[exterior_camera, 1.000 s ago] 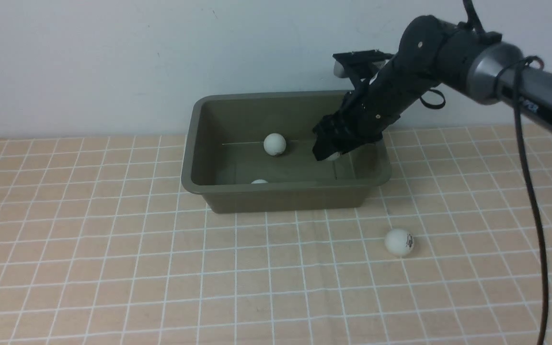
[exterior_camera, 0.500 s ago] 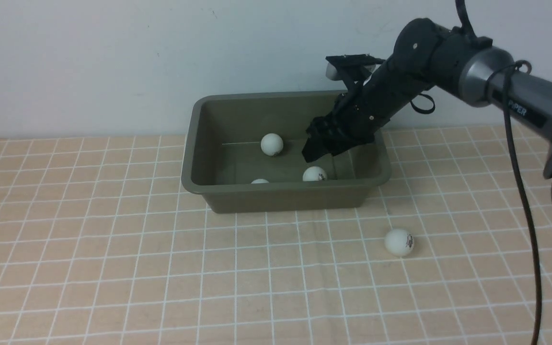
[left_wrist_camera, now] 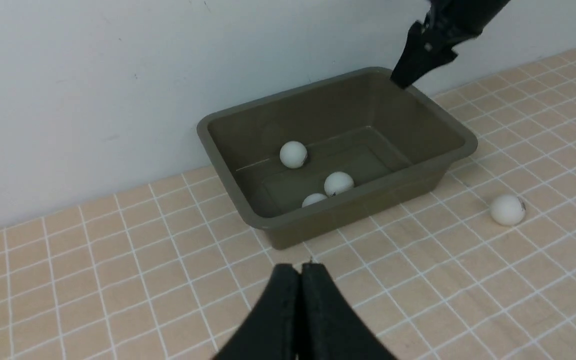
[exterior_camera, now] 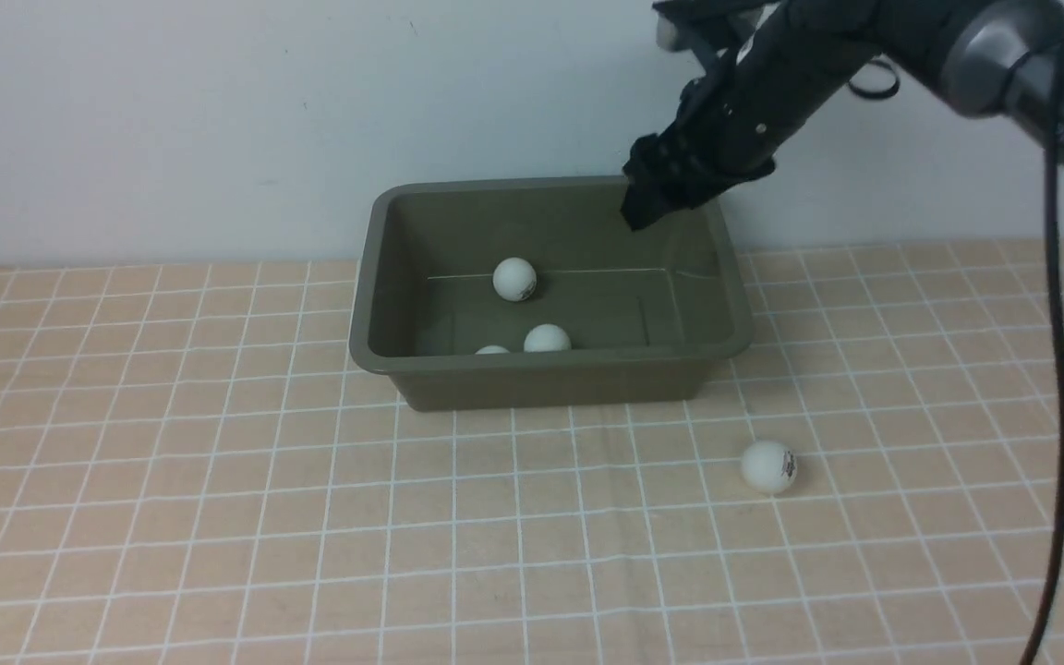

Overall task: Put the table tennis balls into the box on the light coffee tablecloth.
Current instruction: 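Reach for and grasp a ping pong ball on the table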

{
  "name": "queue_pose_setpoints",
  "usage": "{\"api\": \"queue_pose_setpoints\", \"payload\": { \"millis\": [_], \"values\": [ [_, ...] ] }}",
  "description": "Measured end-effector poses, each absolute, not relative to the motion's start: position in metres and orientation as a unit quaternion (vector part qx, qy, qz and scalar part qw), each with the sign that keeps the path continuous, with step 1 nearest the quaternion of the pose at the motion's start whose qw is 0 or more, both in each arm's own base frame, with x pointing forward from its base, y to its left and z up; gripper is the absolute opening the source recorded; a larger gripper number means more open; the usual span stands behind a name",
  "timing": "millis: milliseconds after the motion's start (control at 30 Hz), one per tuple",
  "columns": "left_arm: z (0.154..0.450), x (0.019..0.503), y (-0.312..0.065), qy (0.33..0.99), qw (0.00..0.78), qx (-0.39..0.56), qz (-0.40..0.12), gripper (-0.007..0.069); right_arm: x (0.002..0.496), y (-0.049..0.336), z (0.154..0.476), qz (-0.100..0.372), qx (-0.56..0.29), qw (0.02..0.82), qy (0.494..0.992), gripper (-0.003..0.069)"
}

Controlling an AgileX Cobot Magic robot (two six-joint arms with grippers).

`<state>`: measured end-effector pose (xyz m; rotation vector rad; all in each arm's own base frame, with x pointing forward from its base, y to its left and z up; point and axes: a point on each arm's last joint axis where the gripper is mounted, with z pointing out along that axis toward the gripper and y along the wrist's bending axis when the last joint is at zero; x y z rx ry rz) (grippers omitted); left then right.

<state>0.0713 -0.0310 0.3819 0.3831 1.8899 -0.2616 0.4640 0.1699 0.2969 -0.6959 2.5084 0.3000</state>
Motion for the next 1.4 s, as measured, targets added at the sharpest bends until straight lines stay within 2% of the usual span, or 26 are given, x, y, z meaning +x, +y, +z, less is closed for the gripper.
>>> {"api": "queue_pose_setpoints", "payload": {
  "millis": [133, 200, 367, 500, 633, 800, 1000, 1400],
  "values": [
    [0.370, 0.075, -0.032, 0.811, 0.551, 0.162, -0.110, -0.0069, 0.443, 0.150, 0.324, 0.045, -0.230, 0.266, 0.935, 0.0467],
    [0.366, 0.077, -0.032, 0.811, 0.552, 0.160, -0.110, -0.0069, 0.433, 0.143, 0.330, 0.031, -0.219, 0.264, 0.939, 0.0467],
    [0.362, 0.079, -0.032, 0.810, 0.553, 0.158, -0.109, -0.0069, 0.402, 0.131, 0.339, 0.025, -0.203, 0.245, 0.948, 0.0467],
    [0.364, 0.080, -0.032, 0.805, 0.561, 0.156, -0.109, -0.0069, 0.370, 0.123, 0.336, 0.039, -0.197, 0.216, 0.955, 0.0467],
    [0.364, 0.080, -0.032, 0.805, 0.562, 0.156, -0.109, -0.0069, 0.335, 0.120, 0.318, 0.073, -0.195, 0.166, 0.964, 0.0467],
    [0.363, 0.080, -0.032, 0.806, 0.561, 0.156, -0.109, -0.0069, 0.317, 0.118, 0.274, 0.087, -0.204, 0.103, 0.970, 0.0467],
    [0.361, 0.081, -0.032, 0.807, 0.559, 0.157, -0.109, -0.0069, 0.332, 0.122, 0.230, 0.083, -0.216, 0.119, 0.966, 0.0467],
    [0.362, 0.081, -0.032, 0.806, 0.560, 0.156, -0.108, -0.0069, 0.356, 0.125, 0.188, 0.056, -0.229, 0.135, 0.962, 0.0467]
  ]
}}
